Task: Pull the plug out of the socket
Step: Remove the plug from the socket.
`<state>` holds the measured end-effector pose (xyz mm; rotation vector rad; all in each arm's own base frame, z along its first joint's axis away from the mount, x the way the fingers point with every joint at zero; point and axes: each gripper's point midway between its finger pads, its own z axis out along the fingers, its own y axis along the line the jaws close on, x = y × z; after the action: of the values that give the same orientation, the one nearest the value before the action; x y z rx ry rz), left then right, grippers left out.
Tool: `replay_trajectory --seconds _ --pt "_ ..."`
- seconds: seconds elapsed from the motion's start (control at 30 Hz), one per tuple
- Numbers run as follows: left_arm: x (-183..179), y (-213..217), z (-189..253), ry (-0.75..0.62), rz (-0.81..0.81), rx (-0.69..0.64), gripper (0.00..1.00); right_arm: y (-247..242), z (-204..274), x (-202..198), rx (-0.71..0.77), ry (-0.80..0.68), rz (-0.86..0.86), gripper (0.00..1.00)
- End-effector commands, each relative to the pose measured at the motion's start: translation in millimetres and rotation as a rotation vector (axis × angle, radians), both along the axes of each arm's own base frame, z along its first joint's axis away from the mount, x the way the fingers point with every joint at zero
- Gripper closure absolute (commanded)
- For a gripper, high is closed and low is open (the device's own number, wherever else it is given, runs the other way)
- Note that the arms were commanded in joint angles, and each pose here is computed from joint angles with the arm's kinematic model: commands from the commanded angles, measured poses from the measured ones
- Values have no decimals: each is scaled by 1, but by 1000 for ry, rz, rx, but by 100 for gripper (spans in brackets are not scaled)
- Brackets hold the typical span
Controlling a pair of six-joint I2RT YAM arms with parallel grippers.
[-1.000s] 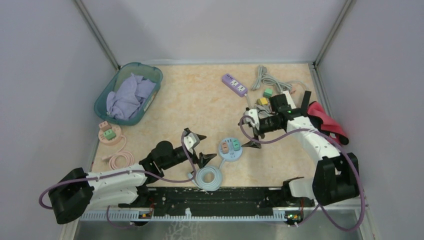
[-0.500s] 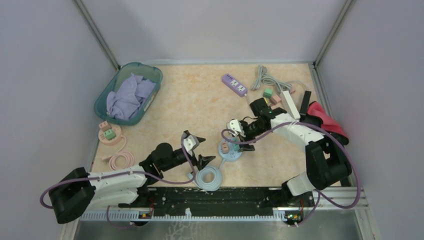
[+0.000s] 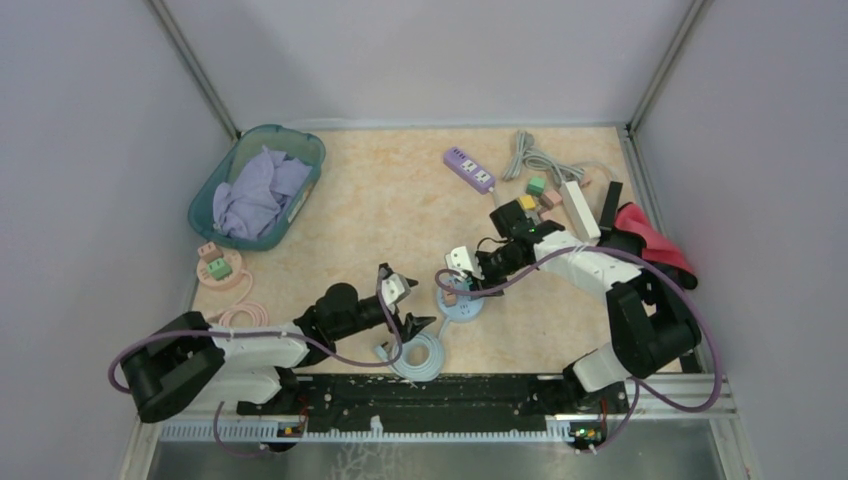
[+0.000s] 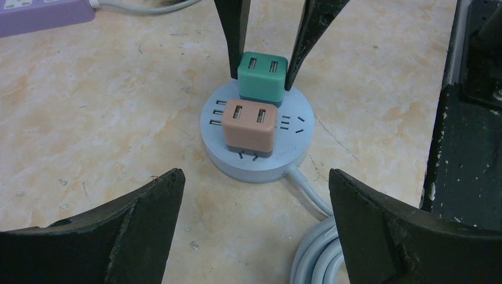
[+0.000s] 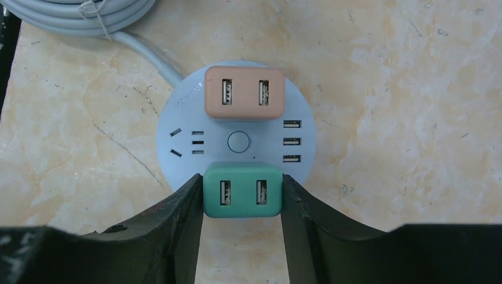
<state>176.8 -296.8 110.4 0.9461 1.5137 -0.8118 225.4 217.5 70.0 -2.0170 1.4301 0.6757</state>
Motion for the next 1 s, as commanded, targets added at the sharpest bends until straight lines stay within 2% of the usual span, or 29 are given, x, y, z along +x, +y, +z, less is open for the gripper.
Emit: replay_trajectory --seconds 0.0,0.1,0.23,0.37,0.53,0.8,0.97 --pt "4 -19 23 -107 -76 -51 3 3 -1 1 8 -17 16 62" --pt "8 -27 19 -133 -102 -37 1 3 1 0 12 -16 21 77" --pt "19 -39 11 -142 -112 -22 0 4 2 -1 20 -20 24 82" --pt "34 -45 2 -131 -84 -9 0 4 3 -1 25 -22 25 83" --pt "47 -41 -3 -80 -95 -74 0 5 3 -2 30 -20 27 84" --pt "34 -49 0 -39 -211 -169 5 5 3 -3 31 -16 26 85" --pt "32 -53 -5 -31 -234 -166 8 5 2 -2 33 -12 24 85"
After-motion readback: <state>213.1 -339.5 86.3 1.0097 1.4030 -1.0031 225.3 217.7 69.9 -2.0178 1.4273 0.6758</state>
